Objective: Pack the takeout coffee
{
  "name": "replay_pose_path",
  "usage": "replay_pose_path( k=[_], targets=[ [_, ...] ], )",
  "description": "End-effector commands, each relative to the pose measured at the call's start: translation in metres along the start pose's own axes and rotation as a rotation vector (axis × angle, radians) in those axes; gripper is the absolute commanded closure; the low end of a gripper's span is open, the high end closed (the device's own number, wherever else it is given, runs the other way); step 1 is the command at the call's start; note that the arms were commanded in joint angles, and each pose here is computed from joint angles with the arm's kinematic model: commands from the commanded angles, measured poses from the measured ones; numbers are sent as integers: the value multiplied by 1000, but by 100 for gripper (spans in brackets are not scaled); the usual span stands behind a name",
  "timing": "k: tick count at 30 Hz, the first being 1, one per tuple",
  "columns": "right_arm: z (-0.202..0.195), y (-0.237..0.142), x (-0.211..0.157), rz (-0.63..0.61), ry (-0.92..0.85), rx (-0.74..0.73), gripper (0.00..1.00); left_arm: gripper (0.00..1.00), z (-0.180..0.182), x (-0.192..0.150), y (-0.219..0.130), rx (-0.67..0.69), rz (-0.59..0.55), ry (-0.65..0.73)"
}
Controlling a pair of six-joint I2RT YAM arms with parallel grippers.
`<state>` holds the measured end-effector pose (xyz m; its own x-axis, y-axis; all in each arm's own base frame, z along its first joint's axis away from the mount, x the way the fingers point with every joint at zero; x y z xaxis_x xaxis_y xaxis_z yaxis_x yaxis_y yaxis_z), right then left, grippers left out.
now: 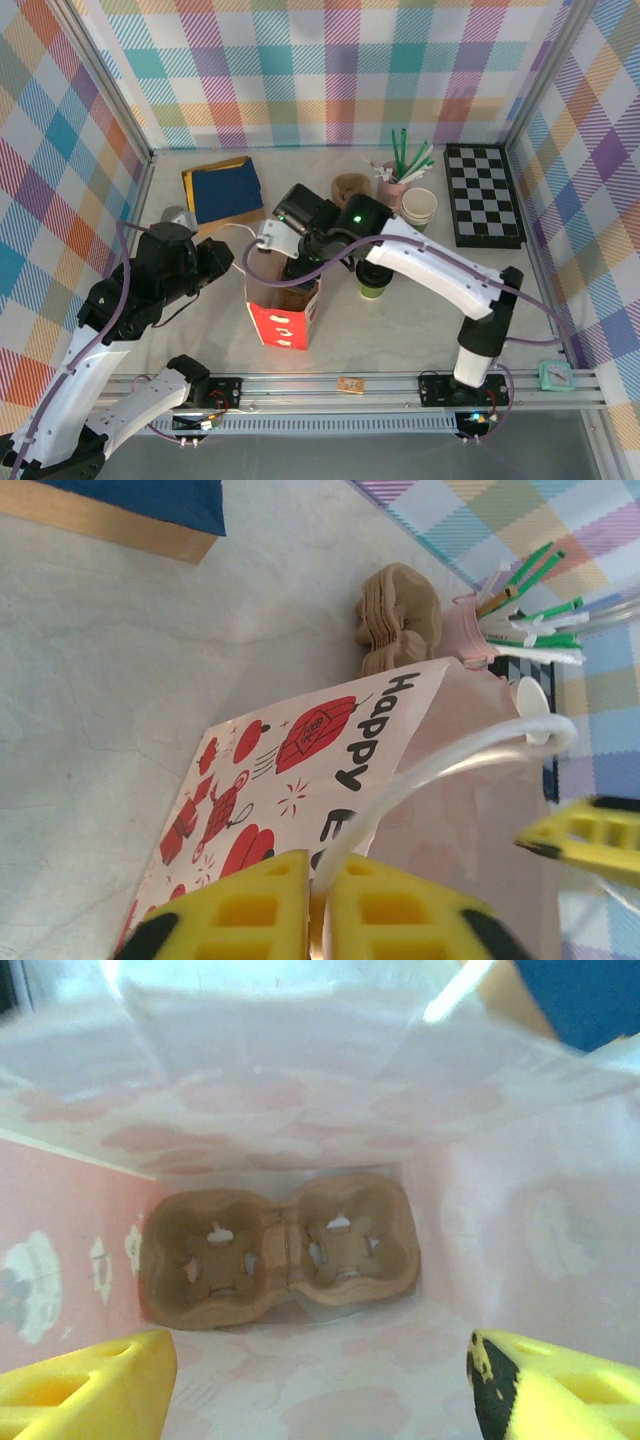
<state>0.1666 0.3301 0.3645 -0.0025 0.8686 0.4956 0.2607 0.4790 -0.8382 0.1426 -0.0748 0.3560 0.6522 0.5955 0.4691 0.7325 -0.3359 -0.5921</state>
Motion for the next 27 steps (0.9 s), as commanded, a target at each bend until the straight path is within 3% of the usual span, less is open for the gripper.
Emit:
replay_pose_path(
  k=[1,3,10,14,19,27],
  targets=[
    [2,-41,5,-120,33,-18,22,69,3,1,-2,25,-5,6],
    [1,-58,7,-188,49,-43,21,59,2,1,-2,27,1,20],
    [-6,-94,4,-351,223,-170,20,47,-8,4,-10,-10,33,106],
    [-10,-96,-5,-309,396,-209,25,40,-12,2,-6,35,98,179],
    [-16,-79,-28,-170,541,-335,23,38,-10,-10,3,84,150,257],
    [-49,-83,-64,-212,797,-297,27,33,-10,-34,8,129,194,355]
  ],
)
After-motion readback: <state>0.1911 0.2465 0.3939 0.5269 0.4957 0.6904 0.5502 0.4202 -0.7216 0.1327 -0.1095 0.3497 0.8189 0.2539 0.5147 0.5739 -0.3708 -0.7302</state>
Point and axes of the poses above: each hand's point on the last joint's axis, 136 mm out from that joint toward the fingers, its own y axis out along the fingers, its own z axis along the line the jaws close on, x = y × z, the point moved 9 cm from there along -y, back along the fingers, and after that the axes turned 5 degrees about -y, right-handed, at the moved point
